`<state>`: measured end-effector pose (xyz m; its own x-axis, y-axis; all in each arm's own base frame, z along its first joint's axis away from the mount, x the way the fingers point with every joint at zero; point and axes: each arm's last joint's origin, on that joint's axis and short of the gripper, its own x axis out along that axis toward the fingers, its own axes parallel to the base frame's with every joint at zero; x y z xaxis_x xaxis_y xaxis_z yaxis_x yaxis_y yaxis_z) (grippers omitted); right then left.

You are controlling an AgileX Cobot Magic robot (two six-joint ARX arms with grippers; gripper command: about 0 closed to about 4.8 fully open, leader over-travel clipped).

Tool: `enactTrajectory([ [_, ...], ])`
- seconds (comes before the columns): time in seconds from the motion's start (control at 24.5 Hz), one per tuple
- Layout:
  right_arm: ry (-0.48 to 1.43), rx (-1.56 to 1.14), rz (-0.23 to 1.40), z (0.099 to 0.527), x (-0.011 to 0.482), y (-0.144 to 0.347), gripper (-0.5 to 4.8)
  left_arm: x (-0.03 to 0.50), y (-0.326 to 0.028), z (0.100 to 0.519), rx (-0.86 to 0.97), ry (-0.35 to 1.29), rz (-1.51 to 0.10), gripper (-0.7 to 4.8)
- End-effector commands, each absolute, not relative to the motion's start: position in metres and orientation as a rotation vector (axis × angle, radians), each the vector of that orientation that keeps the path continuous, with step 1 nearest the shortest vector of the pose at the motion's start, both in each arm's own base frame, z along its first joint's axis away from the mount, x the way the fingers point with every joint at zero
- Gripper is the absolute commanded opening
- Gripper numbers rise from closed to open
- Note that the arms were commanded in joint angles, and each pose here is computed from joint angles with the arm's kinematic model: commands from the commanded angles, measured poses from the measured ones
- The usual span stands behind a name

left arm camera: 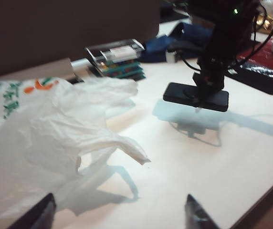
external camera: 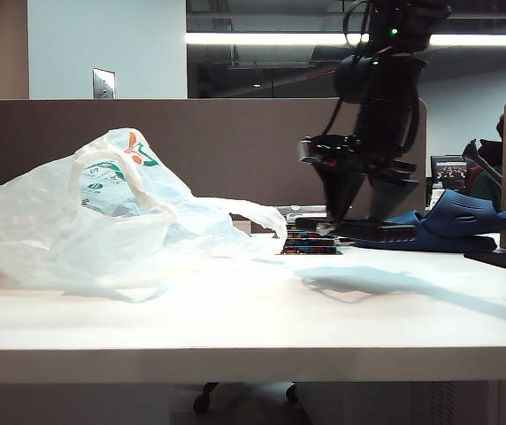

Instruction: Put the power bank into the bag.

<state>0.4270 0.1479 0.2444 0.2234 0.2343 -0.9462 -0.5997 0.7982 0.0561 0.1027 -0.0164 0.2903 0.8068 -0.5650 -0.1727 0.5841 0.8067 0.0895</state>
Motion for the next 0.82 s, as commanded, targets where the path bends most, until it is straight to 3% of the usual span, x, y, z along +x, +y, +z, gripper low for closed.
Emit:
enactTrajectory([
  [0.04,1.186,-0.367,0.631,0.251,0.421,0.163,2.91,0.115,-0.016,0.296,0.205,0.108,-0.625,3.11],
  [0.53,1.116,-0.384,0.683,0.272,0.415,0.187,2.91,0.172,-0.016,0.343,0.309,0.109,-0.631,4.01],
  [0.82,1.061,-0.336,0.713,0.292,0.415,0.19,2.91,0.21,-0.017,0.35,0.396,0.114,-0.659,4.06],
])
